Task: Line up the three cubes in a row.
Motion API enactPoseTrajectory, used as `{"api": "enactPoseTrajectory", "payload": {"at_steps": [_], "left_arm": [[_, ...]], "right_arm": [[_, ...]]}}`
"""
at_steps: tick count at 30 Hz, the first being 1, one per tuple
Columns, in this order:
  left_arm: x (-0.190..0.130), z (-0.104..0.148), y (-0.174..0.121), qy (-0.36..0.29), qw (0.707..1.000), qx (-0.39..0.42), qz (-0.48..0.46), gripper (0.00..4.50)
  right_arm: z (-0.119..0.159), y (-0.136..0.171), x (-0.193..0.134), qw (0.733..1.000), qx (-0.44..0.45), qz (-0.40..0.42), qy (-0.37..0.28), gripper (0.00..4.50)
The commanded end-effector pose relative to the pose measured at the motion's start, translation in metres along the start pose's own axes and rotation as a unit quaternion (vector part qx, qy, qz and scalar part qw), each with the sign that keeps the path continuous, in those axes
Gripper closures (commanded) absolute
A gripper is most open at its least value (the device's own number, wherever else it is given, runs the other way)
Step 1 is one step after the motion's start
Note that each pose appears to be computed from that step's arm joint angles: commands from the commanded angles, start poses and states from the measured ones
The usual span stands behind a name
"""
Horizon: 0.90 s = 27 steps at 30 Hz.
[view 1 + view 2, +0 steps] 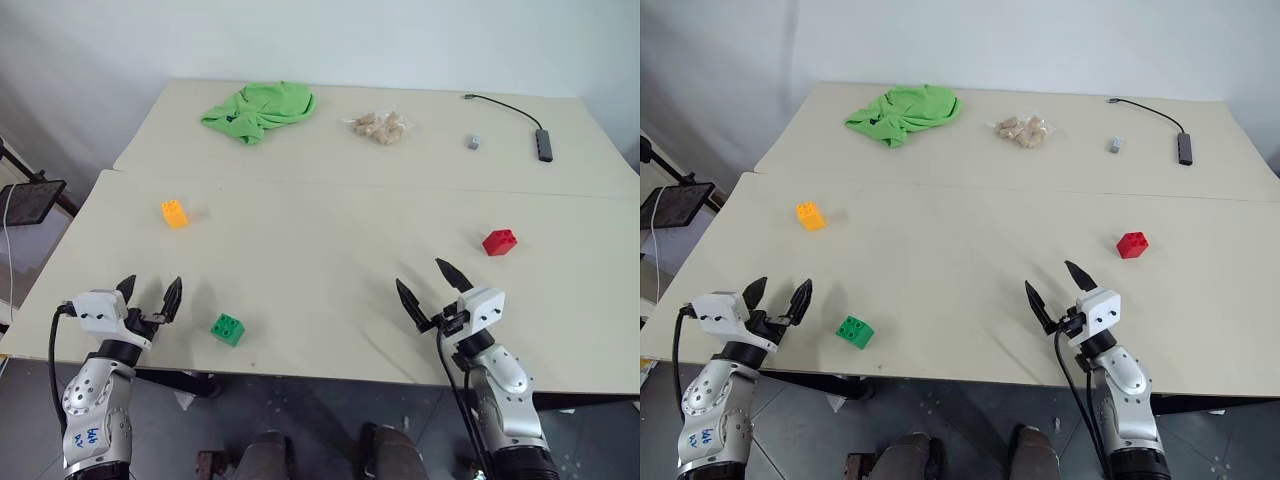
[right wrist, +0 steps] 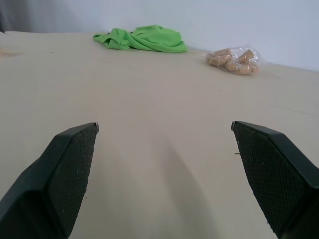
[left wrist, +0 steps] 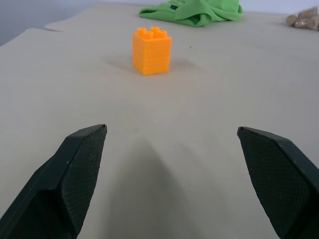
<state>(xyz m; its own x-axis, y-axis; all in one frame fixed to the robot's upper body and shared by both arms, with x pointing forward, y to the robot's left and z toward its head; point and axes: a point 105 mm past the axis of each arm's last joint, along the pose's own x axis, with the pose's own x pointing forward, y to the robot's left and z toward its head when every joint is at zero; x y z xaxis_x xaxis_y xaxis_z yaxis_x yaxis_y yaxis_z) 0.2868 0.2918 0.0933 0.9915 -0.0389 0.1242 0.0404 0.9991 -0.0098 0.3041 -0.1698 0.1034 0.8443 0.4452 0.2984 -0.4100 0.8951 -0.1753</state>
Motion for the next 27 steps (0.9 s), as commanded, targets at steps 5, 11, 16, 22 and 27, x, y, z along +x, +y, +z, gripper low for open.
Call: {"api": "enactPoseTrajectory", "payload": {"at_steps": [5,11,16,22,27], "left_arm": [[-0.003,0.015,-0.001,-0.03,1.0,0.001,0.0,0.03],[0.005,0.038,-0.021,-0.072,0.995,-0.034,-0.062,0.03],[0.028,0.061,-0.074,-0.079,0.968,-0.023,-0.236,0.03],[0.033,0.074,-0.133,-0.049,0.885,0.045,-0.461,0.03],[0.029,0.083,-0.159,-0.039,0.831,0.061,-0.552,0.03]], "right_arm": [[0.013,-0.002,0.002,1.0,-0.005,0.006,-0.022,0.0],[0.036,-0.006,0.004,0.999,0.016,0.007,-0.051,0.0],[0.084,-0.042,-0.025,0.997,-0.017,-0.039,-0.067,0.0],[0.092,-0.107,-0.122,0.973,-0.082,-0.215,0.025,0.0],[0.066,-0.121,-0.172,0.952,-0.085,-0.269,0.121,0.0]]}}
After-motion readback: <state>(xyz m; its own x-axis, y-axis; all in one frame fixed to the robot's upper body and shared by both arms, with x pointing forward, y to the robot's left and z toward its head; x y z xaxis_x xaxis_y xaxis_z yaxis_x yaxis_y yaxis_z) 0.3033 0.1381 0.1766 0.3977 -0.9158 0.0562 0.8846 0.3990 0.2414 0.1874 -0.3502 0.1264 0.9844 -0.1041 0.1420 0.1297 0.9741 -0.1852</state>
